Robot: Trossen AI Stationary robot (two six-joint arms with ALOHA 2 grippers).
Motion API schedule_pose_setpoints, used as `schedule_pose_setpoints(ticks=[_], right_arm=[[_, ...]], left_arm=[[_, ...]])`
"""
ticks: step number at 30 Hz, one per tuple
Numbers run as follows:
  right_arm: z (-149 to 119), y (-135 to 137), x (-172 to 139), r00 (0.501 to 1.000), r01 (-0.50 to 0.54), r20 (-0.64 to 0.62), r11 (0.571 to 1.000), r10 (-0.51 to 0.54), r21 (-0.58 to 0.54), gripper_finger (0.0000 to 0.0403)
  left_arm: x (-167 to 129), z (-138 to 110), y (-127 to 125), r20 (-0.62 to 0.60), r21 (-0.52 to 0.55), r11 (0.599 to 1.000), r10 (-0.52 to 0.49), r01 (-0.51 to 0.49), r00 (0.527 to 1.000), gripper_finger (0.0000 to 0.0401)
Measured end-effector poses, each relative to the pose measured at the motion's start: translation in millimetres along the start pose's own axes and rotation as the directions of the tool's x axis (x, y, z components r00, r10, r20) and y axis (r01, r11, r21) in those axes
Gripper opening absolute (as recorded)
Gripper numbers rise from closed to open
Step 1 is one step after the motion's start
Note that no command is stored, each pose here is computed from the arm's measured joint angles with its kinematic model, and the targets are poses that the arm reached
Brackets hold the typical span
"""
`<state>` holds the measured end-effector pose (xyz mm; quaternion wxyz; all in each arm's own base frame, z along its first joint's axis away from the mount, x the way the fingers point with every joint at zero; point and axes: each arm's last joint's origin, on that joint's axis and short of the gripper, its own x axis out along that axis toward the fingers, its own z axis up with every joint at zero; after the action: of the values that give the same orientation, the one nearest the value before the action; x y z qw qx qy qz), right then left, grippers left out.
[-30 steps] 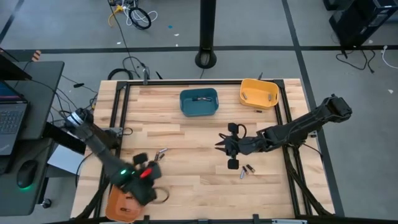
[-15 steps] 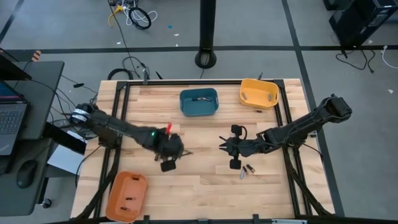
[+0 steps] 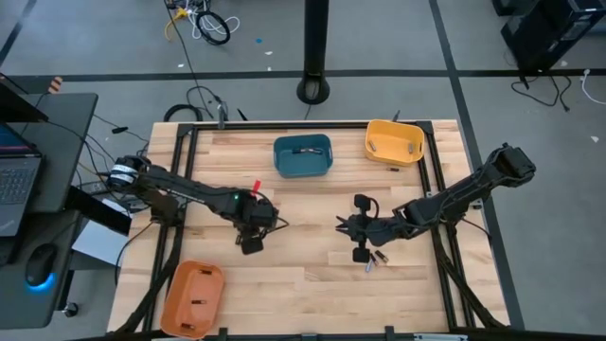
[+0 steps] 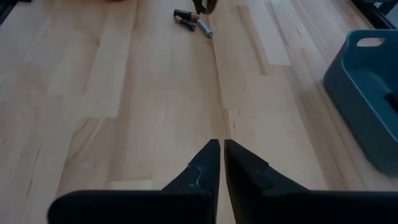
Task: Sort batteries
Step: Put the white battery into the yellow bin
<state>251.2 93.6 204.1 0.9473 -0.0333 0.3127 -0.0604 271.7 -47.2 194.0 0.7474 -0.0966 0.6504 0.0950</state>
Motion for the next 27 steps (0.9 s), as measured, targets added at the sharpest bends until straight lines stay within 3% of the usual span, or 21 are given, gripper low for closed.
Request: schedule_pose_setpoints(ticks=[7, 14, 27], right_arm=[[0.3, 1.1, -0.5, 1.000, -0.003, 0.006, 1.000, 0.003, -0.001, 0.0033], [0.8, 1.1, -0.4, 1.000, -0.003, 0.010, 1.000, 0.003, 0.001, 0.0033], [1.2, 1.2, -0.4, 1.000, -0.004, 0.014, 1.000, 0.004, -0.005, 0.0030]], left_arm=[[17.3, -4.1, 12.5, -0.006, -0.029, 1.000, -0.012, 0.012, 1.000, 0.0144], [26.0, -0.5, 24.4, 0.032, -0.050, 0.999, -0.020, 0.022, 0.999, 0.0147], [39.0, -11.7, 30.6, -0.022, -0.056, 0.998, -0.042, 0.041, 0.999, 0.0147]])
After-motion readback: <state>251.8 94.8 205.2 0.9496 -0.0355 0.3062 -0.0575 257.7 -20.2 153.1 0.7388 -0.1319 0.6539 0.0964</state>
